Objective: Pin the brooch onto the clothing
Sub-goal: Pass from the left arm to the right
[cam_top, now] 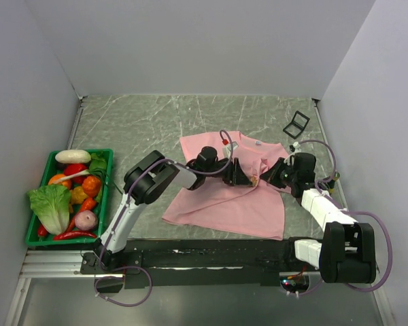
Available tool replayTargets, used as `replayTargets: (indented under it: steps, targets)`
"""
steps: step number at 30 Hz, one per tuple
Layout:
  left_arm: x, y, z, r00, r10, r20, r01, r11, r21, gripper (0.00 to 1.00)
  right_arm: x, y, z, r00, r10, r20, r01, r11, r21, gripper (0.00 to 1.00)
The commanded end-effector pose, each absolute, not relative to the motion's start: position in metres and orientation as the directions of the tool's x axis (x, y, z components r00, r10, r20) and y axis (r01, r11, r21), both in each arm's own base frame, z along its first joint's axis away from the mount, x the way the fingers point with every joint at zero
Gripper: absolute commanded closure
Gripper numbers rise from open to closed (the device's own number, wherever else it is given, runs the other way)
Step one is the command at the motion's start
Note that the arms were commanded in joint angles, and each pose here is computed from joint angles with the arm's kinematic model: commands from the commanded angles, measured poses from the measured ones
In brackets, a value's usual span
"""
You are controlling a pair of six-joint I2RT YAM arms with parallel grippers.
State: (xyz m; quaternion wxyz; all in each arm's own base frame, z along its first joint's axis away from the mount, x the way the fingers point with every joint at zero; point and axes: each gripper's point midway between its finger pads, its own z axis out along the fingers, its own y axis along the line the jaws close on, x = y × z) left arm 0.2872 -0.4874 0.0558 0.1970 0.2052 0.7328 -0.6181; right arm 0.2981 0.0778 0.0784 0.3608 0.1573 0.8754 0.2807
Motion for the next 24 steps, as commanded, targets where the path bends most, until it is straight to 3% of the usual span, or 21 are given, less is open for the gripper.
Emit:
replayTargets:
  steps: [1,6,14,24]
  targets:
    - [0.277,-0.497,0.075,-0.813,0.053,-0.58,0.583,0.086,-0.808,0.45,0.307,0.074,0.09,-0.651,0.48,-0.588,0.044,0.797,0.602,1.0]
    - [0.276,-0.502,0.064,-0.839,0.072,-0.54,0.545,0.108,-0.832,0.43,0.308,0.074,0.093,-0.646,0.479,-0.594,0.038,0.798,0.602,1.0]
    - [0.281,-0.504,0.048,-0.847,0.107,-0.52,0.528,0.263,-0.807,0.36,0.309,0.076,0.096,-0.643,0.483,-0.595,0.03,0.792,0.61,1.0]
    - [0.267,-0.509,0.082,-0.893,-0.004,-0.45,0.449,0.07,-0.891,0.51,0.308,0.075,0.095,-0.643,0.483,-0.594,0.032,0.792,0.609,1.0]
